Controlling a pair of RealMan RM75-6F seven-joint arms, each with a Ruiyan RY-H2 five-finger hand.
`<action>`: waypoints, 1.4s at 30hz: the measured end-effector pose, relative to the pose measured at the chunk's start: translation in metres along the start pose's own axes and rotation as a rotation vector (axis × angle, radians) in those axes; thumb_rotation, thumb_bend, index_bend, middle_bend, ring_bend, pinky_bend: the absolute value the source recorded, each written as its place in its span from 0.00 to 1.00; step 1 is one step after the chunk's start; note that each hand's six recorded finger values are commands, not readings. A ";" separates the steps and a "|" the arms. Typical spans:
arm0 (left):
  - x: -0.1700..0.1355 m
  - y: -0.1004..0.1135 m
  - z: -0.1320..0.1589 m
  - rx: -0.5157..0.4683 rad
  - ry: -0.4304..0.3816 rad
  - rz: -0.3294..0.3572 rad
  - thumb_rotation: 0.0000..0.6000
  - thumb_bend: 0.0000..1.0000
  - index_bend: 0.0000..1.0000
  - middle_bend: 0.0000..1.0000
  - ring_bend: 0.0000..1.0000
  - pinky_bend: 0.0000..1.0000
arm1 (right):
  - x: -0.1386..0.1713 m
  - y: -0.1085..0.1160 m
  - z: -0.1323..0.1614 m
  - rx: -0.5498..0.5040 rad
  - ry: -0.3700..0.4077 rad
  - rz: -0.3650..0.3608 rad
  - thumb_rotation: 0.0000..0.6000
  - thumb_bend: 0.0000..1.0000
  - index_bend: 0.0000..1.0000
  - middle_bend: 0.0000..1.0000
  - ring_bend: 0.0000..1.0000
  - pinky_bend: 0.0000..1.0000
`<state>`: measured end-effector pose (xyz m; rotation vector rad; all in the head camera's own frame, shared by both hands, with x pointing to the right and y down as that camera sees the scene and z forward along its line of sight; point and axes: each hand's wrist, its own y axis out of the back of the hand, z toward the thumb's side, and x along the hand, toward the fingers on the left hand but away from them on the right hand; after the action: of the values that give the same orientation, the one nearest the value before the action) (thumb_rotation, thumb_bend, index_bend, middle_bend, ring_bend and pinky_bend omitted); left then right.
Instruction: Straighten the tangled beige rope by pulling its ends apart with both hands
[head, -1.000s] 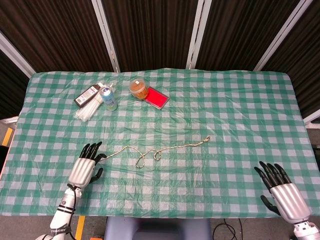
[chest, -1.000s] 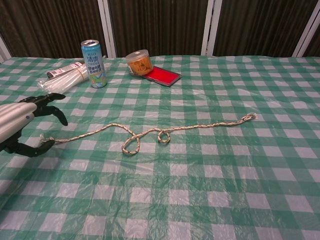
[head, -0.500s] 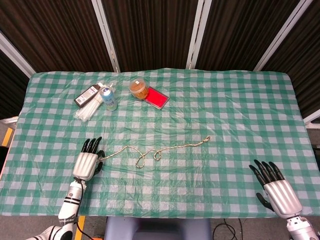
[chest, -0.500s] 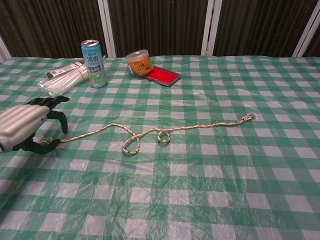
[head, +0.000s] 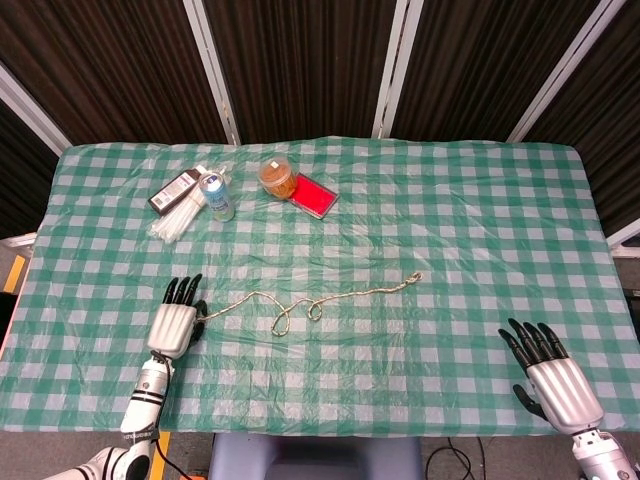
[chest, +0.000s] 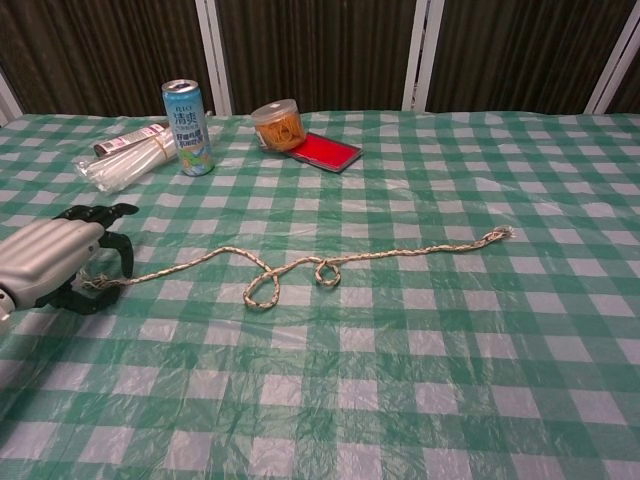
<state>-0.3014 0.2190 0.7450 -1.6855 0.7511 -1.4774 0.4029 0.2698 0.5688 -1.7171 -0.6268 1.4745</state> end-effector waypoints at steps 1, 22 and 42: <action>0.000 -0.001 -0.001 0.004 0.003 -0.003 1.00 0.42 0.49 0.02 0.00 0.04 | 0.000 0.000 0.000 0.000 0.000 0.002 1.00 0.40 0.00 0.00 0.00 0.00; 0.003 0.002 -0.002 -0.012 0.005 0.025 1.00 0.40 0.63 0.08 0.00 0.06 | -0.004 -0.004 0.003 0.016 0.004 0.014 1.00 0.40 0.00 0.00 0.00 0.00; -0.006 0.019 -0.012 -0.001 -0.028 0.042 1.00 0.40 0.67 0.09 0.00 0.07 | -0.143 0.007 0.065 0.216 0.135 -0.004 1.00 0.40 0.30 0.00 0.00 0.00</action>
<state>-0.3129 0.2120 0.7260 -1.6782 0.7681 -1.4219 0.3092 0.1700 0.6455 -1.6295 -0.3849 1.3572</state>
